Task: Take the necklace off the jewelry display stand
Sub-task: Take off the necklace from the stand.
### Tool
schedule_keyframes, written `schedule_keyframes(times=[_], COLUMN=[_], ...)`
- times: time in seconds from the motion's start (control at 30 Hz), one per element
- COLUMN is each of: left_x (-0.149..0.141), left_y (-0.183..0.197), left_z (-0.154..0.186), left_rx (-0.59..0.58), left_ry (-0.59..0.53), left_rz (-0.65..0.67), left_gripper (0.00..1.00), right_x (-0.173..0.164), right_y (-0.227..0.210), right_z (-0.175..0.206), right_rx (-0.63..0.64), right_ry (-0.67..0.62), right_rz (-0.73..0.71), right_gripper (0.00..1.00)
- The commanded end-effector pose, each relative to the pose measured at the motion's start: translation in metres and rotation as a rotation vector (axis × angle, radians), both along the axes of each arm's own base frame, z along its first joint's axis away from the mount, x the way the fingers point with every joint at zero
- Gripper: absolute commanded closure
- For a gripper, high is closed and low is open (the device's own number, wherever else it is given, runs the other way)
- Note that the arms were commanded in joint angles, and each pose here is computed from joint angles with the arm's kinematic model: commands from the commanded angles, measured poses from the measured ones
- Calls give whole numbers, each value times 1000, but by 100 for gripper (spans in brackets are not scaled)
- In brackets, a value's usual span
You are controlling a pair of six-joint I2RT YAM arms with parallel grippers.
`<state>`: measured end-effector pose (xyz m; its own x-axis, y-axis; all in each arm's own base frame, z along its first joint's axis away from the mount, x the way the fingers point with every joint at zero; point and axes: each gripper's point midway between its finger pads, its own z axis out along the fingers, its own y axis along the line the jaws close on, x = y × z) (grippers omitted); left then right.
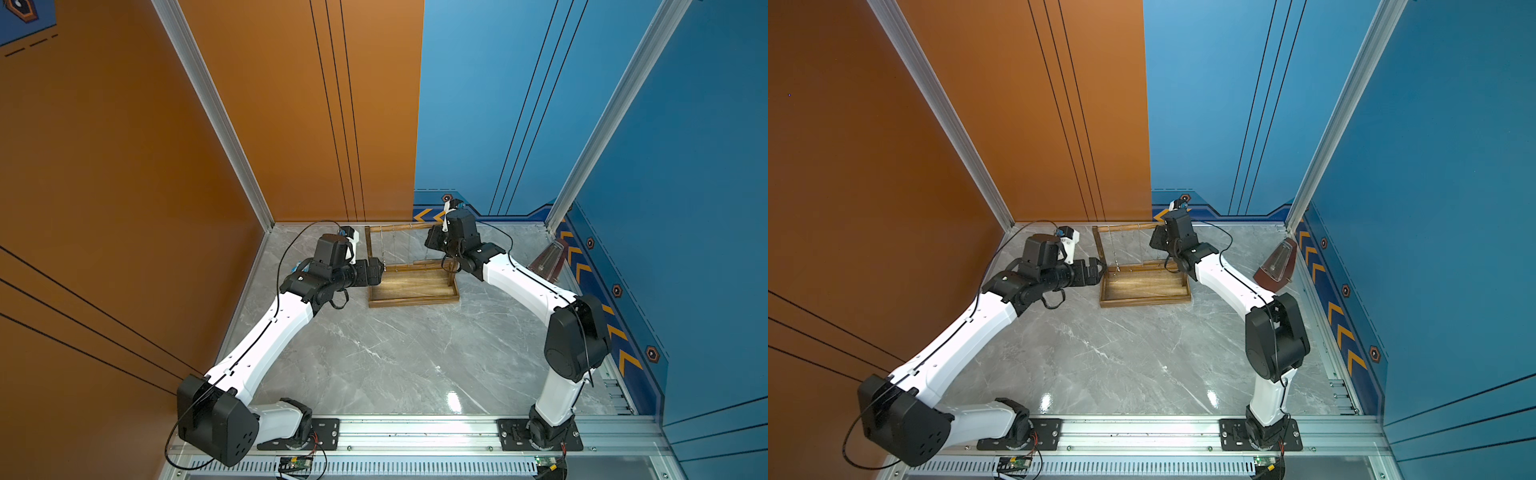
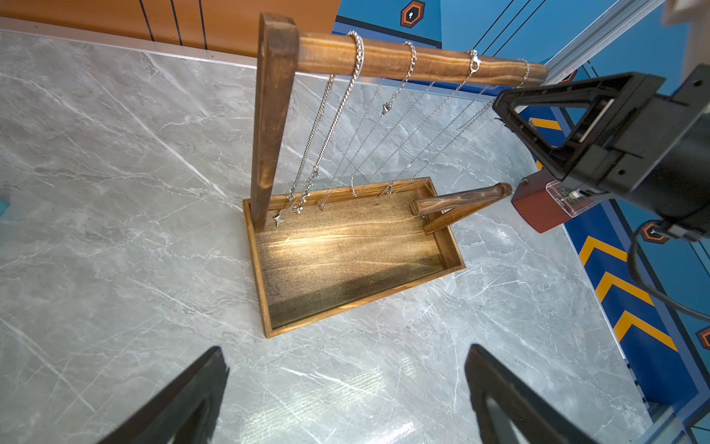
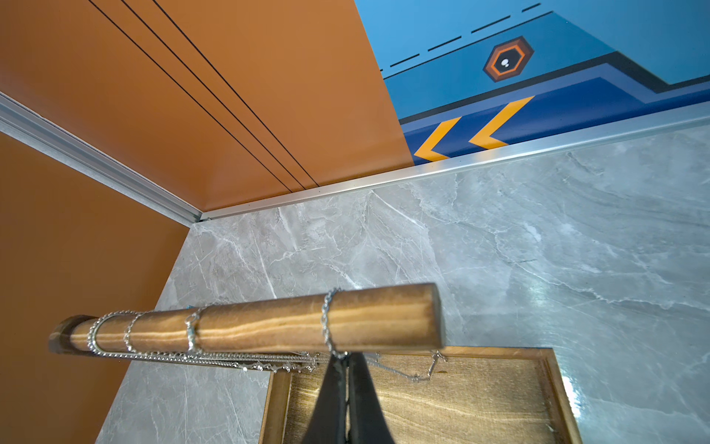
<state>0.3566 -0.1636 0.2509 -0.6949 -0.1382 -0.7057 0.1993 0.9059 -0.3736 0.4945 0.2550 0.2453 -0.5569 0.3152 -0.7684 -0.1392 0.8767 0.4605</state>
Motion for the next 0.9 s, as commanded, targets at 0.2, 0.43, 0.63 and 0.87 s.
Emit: schedule_keyframes(times=[0.2, 0.43, 0.63, 0.87], left_x=[-4, -5, -4, -4], left_y=[2, 1, 1, 1], left_z=[-2, -2, -2, -3], left_rx=[-16, -21, -22, -22], left_ry=[14, 17, 18, 20], left_rz=[1, 0, 1, 2], left_gripper=[2, 2, 2, 2], right_x=[-3, -7, -8, -8], right_y=[-13, -21, -29, -40], right_z=[31, 38, 39, 42], right_rx=[6, 7, 12, 23], right_ry=[-44, -46, -35, -30], right_rz=[-31, -35, -42, -56], right_gripper=[100, 100, 100, 100])
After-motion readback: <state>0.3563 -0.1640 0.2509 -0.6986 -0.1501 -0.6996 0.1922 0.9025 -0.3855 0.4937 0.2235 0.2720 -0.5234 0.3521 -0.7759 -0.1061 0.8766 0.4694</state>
